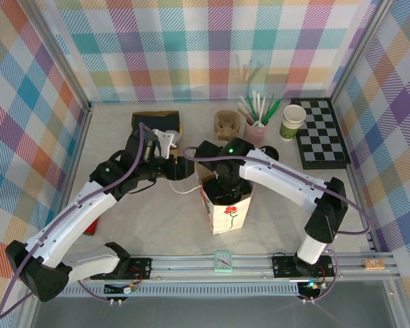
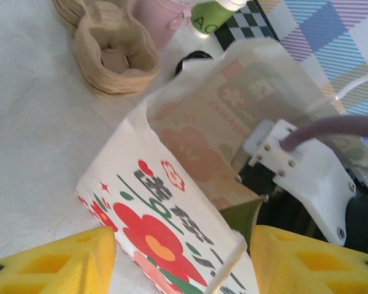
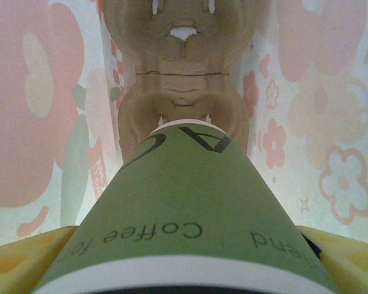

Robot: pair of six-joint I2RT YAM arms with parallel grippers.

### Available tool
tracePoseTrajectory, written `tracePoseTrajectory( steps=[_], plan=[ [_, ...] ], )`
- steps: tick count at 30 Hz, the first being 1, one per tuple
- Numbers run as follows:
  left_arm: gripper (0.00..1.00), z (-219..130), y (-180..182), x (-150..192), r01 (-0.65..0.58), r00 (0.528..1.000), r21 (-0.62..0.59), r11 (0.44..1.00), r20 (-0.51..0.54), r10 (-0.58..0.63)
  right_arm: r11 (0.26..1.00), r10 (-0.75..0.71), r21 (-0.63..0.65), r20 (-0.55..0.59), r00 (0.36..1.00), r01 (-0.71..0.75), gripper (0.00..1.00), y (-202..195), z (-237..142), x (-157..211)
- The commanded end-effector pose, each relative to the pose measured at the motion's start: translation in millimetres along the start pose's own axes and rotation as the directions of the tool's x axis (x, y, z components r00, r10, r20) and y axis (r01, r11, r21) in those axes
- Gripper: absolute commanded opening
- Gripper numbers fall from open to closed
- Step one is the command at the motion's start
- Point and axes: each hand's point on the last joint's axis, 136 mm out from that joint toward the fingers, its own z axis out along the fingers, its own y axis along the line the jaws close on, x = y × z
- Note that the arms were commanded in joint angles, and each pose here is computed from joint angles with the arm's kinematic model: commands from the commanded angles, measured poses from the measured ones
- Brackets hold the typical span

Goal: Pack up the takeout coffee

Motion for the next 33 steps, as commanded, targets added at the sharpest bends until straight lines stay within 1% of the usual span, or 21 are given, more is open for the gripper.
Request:
tracePoseTrajectory(
  steps=[1,6,11,13,16,21,27,33],
  plan=[
    [0.6,-2,4,-24,-0.018,0.999,-0.046,0.999,0.045,0.02,1.0,0.015,-0.019,0.01,1.0,-0.014,0.61,-3,-10,4],
    [0.61,15,12,-44,-0.065,0.997,-0.105,0.992,0.024,0.068,1.0,0.013,-0.027,0.013,1.0,-0.012,0.61,-2,-11,4],
    [0.61,32,16,-54,-0.102,0.995,-0.104,0.989,-0.019,0.1,0.999,0.015,-0.034,0.022,1.0,-0.014,0.61,-2,-13,4],
    [0.61,38,17,-53,-0.12,0.992,-0.1,0.988,-0.053,0.115,0.999,0.015,-0.037,0.026,1.0,-0.014,0.61,-2,-13,4],
    [0.59,44,20,-54,-0.13,0.99,-0.105,0.986,-0.067,0.124,0.999,0.015,-0.038,0.025,1.0,-0.014,0.61,-2,-13,5],
    [0.56,51,15,-55,-0.131,0.989,-0.064,0.989,-0.083,0.126,0.999,0.013,-0.038,0.027,1.0,-0.012,0.61,-3,-12,6],
    [0.53,58,9,-48,-0.123,0.985,-0.015,0.992,-0.127,0.121,0.999,0.01,-0.036,0.027,1.0,-0.009,0.6,-3,-11,5],
    [0.45,65,13,-37,-0.124,0.976,-0.011,0.992,-0.18,0.12,1.0,0.007,-0.031,0.025,1.0,-0.006,0.61,-3,-9,4]
  ],
)
